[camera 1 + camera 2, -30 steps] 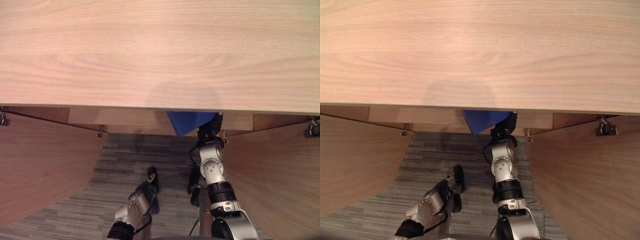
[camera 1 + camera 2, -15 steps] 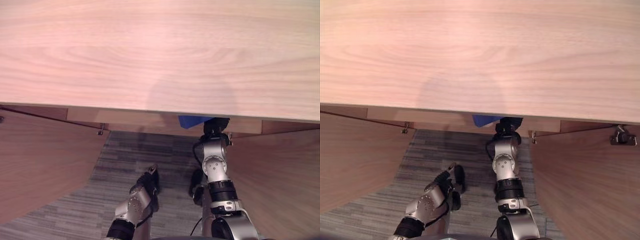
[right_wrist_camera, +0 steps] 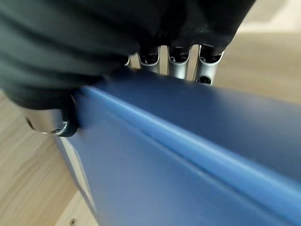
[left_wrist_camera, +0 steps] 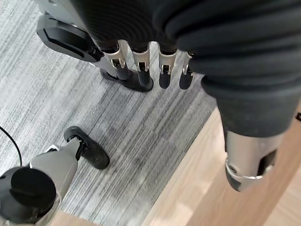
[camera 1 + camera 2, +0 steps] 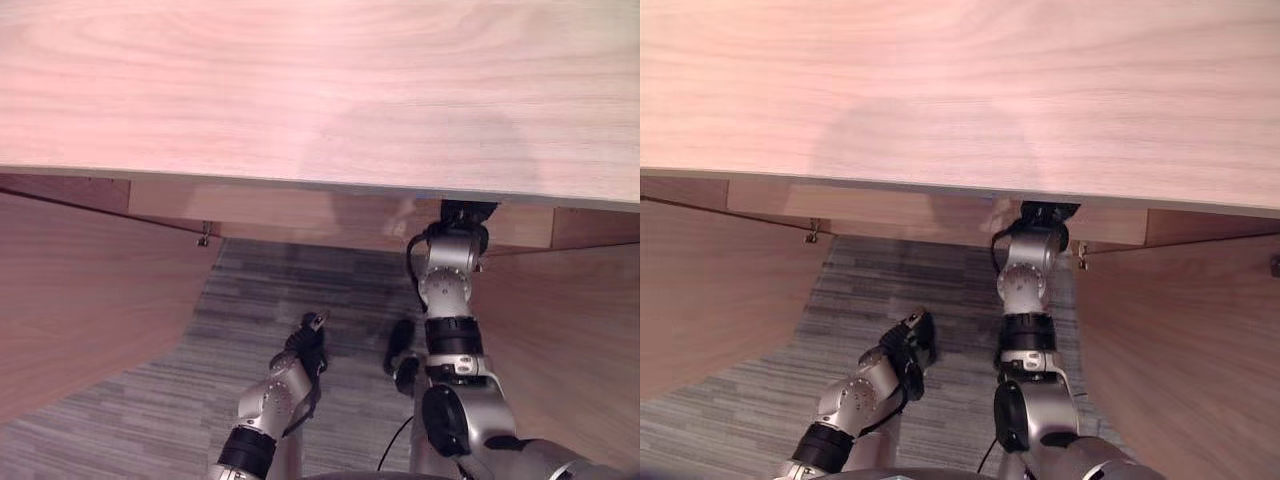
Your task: Put the empty folder in the office cabinet
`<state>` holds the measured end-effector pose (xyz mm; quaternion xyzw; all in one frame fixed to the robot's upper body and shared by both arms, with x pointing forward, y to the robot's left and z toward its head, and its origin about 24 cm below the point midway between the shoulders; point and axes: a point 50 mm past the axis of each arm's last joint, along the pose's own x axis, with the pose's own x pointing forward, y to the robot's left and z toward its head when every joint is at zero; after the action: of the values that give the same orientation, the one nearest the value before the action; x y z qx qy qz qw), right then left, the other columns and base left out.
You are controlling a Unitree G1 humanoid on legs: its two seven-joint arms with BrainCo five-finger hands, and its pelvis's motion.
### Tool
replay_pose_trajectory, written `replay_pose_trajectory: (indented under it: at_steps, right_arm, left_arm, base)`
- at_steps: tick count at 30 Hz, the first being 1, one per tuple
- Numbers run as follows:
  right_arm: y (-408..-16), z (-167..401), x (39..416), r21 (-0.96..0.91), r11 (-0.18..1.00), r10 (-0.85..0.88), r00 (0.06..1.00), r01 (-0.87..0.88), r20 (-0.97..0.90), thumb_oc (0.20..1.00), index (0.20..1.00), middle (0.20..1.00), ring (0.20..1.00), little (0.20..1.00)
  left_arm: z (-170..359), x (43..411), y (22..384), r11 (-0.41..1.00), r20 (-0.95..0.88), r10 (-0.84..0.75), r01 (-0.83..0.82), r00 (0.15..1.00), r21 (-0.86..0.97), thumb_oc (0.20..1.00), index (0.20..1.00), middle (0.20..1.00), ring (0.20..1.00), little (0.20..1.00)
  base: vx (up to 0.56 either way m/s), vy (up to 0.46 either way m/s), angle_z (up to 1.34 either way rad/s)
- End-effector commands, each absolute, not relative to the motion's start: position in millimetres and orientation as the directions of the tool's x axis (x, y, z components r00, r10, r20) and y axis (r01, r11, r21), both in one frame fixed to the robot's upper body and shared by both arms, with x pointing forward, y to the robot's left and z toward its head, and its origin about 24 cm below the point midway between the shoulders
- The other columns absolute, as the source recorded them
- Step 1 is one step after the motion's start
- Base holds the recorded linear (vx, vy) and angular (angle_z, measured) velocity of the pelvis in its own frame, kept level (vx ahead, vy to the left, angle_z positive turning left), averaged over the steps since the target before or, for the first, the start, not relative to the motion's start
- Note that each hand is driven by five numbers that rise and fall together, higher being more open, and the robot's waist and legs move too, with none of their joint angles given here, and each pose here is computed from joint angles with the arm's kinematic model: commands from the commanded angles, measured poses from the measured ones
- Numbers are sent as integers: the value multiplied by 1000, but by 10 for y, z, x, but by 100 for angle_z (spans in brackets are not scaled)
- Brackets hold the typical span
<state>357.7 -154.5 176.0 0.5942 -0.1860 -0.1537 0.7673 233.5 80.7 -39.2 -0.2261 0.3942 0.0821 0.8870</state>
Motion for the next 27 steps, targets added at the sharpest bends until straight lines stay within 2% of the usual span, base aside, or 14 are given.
replay_pose_trajectory:
  at_steps: [1,13,21,27]
  right_arm:
    - [-636,2598,3516,976,-46,-319,929,-211,186,200,200,200,200,200]
    - [-491,3213,3434,967,-92,-292,935,-238,203,200,200,200,200,200]
    - [-625,3220,3453,969,-179,-335,937,-167,100,200,200,200,200,200]
    - [-701,3176,3450,960,-193,-354,927,-200,122,200,200,200,200,200]
  left_arm:
    - [-264,2385,466,863,-727,-122,-289,676,-414,1000,1000,1000,1000,1000]
    - [-51,2498,476,856,-678,-121,-269,725,-441,1000,1000,1000,1000,1000]
    - [-32,2490,477,856,-686,-101,-289,720,-429,1000,1000,1000,1000,1000]
    - [-71,2453,512,858,-698,-86,-303,711,-415,1000,1000,1000,1000,1000]
  base:
    - [0,0,0]
    - [-22,-15,1]
    - [-6,-1,0]
    - [-2,11,0]
